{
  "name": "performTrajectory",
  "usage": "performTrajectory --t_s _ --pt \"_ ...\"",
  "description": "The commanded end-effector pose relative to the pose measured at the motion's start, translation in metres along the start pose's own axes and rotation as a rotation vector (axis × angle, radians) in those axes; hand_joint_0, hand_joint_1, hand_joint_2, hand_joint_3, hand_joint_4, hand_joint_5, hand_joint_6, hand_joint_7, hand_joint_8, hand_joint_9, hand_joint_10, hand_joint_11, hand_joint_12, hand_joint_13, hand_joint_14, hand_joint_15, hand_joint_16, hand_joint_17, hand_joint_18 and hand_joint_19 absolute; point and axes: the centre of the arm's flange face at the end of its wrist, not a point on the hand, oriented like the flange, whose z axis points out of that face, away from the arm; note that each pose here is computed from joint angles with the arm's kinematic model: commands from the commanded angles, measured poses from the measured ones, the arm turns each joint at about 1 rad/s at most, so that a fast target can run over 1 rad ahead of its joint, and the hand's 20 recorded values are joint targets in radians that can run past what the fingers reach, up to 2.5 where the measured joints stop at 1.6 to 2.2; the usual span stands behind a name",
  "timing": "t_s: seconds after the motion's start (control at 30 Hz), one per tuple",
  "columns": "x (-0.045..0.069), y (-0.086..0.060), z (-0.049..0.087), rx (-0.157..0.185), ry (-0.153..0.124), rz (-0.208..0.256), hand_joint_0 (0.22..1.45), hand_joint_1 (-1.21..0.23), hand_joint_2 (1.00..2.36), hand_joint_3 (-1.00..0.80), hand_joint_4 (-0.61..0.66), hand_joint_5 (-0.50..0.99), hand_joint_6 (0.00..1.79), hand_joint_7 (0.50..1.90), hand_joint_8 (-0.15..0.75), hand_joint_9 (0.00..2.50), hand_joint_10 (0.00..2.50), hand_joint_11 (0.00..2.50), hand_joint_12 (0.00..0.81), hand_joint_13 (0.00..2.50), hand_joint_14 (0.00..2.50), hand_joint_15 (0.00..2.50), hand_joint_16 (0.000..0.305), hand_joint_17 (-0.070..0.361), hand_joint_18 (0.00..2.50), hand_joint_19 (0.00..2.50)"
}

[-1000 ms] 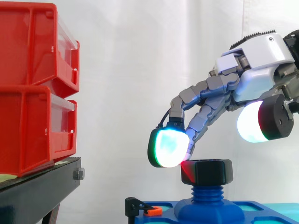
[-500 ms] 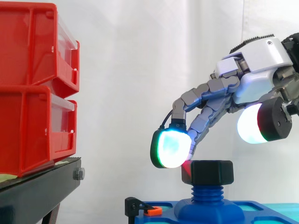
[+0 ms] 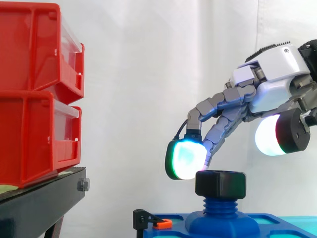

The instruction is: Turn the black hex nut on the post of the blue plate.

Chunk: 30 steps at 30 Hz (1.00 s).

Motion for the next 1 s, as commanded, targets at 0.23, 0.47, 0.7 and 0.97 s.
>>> performTrajectory --t_s 0.23,0.47,0.7,0.97 --pt "-0.001 -0.008 -0.006 0.001 0.018 -0.006 0.46 -0.52 1.00 -0.50 0.17 -0.19 0.50 1.01 0.190 0.51 0.01 0.25 0.324 0.58 0.01 0.30 0.043 0.098 0.35 0.31" --pt "-0.001 -0.011 -0.008 -0.001 0.022 -0.005 0.46 -0.52 1.00 -0.50 0.17 -0.19 0.50 1.01 0.190 0.50 0.01 0.26 0.323 0.58 0.01 0.30 0.043 0.098 0.35 0.32" --pt "-0.004 -0.013 -0.011 0.001 0.034 -0.002 0.46 -0.52 1.00 -0.50 0.17 -0.19 0.50 1.01 0.190 0.50 0.01 0.26 0.323 0.58 0.01 0.31 0.044 0.098 0.35 0.32" --pt "-0.010 -0.010 -0.015 0.004 0.050 -0.010 0.46 -0.52 1.00 -0.50 0.17 -0.18 0.50 1.01 0.192 0.50 0.01 0.26 0.324 0.59 0.01 0.30 0.044 0.099 0.36 0.32"
